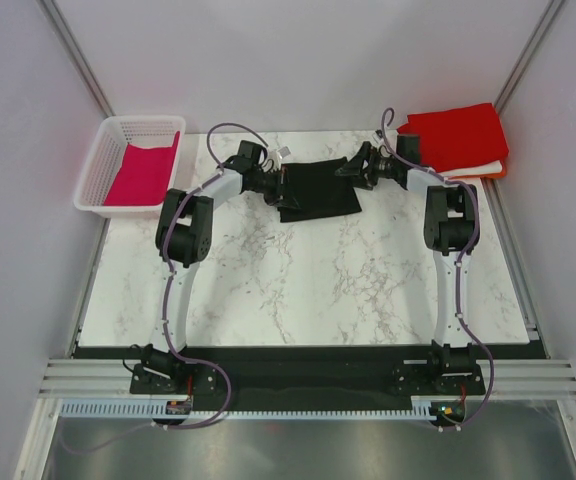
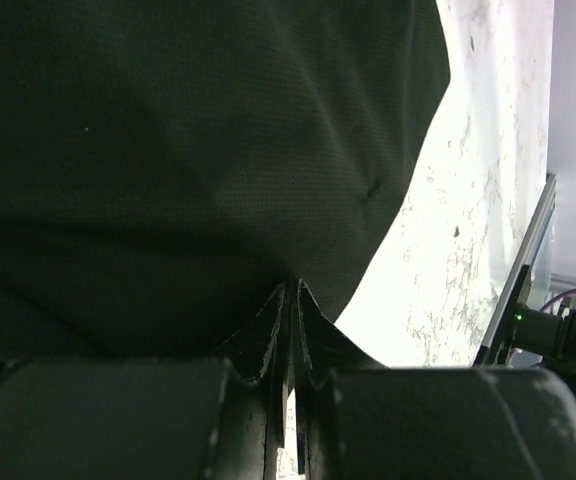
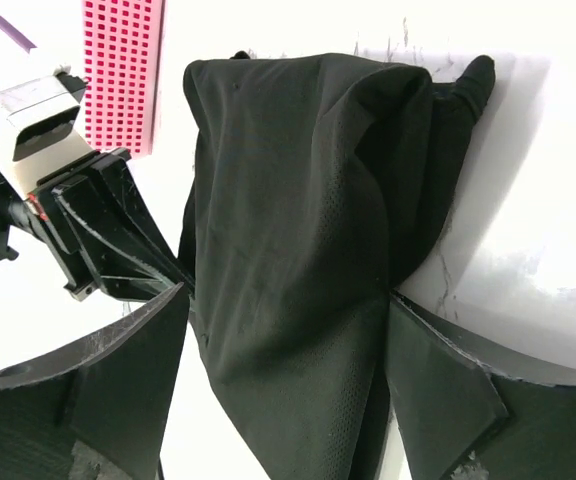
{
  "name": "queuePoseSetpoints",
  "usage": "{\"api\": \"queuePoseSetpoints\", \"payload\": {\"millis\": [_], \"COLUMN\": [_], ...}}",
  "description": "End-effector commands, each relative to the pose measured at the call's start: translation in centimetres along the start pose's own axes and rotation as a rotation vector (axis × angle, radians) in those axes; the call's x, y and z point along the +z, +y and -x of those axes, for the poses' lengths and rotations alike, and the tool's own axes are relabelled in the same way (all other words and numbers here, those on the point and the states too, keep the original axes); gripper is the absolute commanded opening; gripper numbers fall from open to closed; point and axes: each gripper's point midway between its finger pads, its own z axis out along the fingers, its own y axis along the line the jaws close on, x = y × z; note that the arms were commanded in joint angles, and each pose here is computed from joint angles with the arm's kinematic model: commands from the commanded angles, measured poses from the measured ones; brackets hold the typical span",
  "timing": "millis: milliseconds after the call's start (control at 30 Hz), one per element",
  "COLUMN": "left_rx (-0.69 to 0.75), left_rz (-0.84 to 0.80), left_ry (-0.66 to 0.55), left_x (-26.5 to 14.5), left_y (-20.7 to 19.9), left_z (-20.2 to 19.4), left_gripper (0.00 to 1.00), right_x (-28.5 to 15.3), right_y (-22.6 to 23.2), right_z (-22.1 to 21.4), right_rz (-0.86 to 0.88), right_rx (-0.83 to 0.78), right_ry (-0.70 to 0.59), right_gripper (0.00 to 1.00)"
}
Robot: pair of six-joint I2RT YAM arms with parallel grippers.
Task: Fold and stack the t-shirts
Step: Fold the tshirt, then neatly place the folded tshirt to the corner
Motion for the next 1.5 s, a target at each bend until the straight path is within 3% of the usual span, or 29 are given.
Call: {"api": "queuePoseSetpoints", "payload": {"millis": [0,167,567,767,900,1033,1067,1100,1167,1300,1467], "left_rx": [-0.064,-0.083,-0.083,-0.082,-0.077,-0.07,-0.063,-0.057,-0.038,0.035,0.099], "left_rz": [0.038,0.085,0.091,0.09,0.095,0.103,0.106,0.115,0.124,0.127,0.117], "left_ry": [0.024,0.034,0.037,0.039,0.034,0.03,0.027,0.021,0.0,-0.052,-0.082], "left_x": [0.4,0.6,0.7,0.7,0.7,0.5,0.4,0.3,-0.3,-1.7,-3.3], "left_y": [1.5,2.6,2.9,2.9,2.9,2.9,2.7,2.7,2.0,0.2,-1.5], "left_z": [-1.1,-1.7,-1.7,-1.8,-1.6,-1.5,-1.3,-1.0,-0.2,2.1,3.3], "left_gripper": [0.07,0.02,0.02,0.02,0.02,0.02,0.02,0.02,0.06,0.22,0.26], "right_x": [1.7,2.0,3.0,3.2,3.1,3.0,2.9,2.8,2.3,0.6,-2.8], "right_y": [-7.5,-7.3,-6.8,-6.7,-6.4,-5.1,-4.2,-3.8,-2.7,-0.7,1.6], "right_z": [-7.6,-8.1,-8.4,-8.6,-8.4,-7.2,-6.4,-6.0,-4.8,-2.2,0.4], "right_rz": [-0.176,-0.179,-0.195,-0.2,-0.197,-0.179,-0.163,-0.161,-0.17,-0.217,-0.313], "right_rx": [0.226,0.247,0.248,0.243,0.229,0.159,0.117,0.099,0.023,-0.138,-0.319], "right_ry": [0.126,0.136,0.139,0.142,0.142,0.129,0.122,0.117,0.113,0.097,0.099], "right_gripper": [0.83,0.79,0.63,0.47,0.27,0.17,0.12,0.0,0.0,0.0,0.0]}}
